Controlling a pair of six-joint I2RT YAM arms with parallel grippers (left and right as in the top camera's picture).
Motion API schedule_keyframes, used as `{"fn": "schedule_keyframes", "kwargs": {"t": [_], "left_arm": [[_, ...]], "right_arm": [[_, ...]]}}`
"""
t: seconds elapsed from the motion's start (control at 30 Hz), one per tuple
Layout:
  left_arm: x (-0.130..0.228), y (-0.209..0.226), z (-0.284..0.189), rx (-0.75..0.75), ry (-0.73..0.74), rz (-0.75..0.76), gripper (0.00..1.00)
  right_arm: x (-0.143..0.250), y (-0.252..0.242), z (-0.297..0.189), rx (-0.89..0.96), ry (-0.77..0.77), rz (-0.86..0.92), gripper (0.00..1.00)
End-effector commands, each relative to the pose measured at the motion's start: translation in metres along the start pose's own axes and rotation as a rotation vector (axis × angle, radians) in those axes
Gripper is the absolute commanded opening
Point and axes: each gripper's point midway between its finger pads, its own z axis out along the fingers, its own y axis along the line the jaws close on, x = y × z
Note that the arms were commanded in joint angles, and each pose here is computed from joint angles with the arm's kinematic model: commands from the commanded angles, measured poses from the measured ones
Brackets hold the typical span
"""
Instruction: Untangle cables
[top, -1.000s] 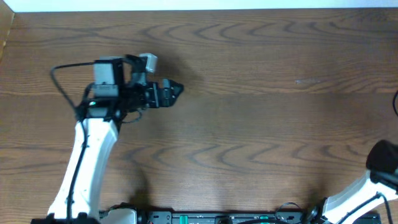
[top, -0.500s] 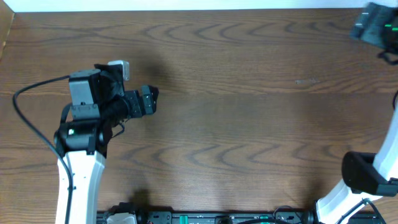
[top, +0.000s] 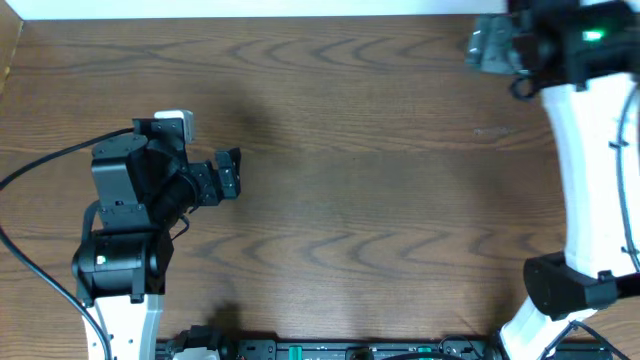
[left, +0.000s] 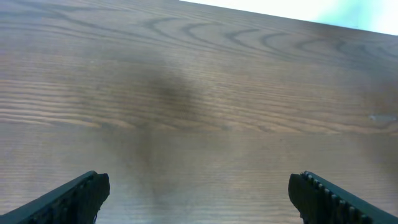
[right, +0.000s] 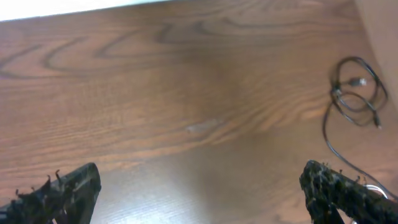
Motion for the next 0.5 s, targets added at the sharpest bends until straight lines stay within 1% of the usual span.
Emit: {"fn": "schedule_keyframes", "kwargs": {"t": [0.0, 0.1, 0.2, 0.3, 0.4, 0.47], "left_arm": [[0.000, 0.010, -0.003, -0.061, -0.006, 0.023, 0.98], [0.001, 0.012, -0.003, -0.073, 0.000, 0.021, 0.98], [0.004, 0.016, -0.001, -0.094, 0.007, 0.024, 0.98], [0.008, 0.014, 0.004, -0.098, 0.015, 0.036, 0.98], [0.010, 0.008, 0.010, -0.079, 0.019, 0.058, 0.98], [0.013, 0.003, 0.014, -0.079, 0.031, 0.099, 0.98]], "right_arm": [[0.019, 0.009, 0.015, 0.043, 0.019, -0.037, 0.99], [0.039, 0.015, 0.030, 0.033, 0.017, -0.062, 0.99], [0.061, 0.022, 0.036, -0.055, -0.015, -0.104, 0.99], [0.081, 0.027, 0.034, -0.164, -0.080, -0.152, 0.99], [0.094, 0.017, 0.027, -0.183, -0.137, -0.134, 0.99], [0.103, 0.009, 0.019, -0.188, -0.161, -0.129, 0.99]]}}
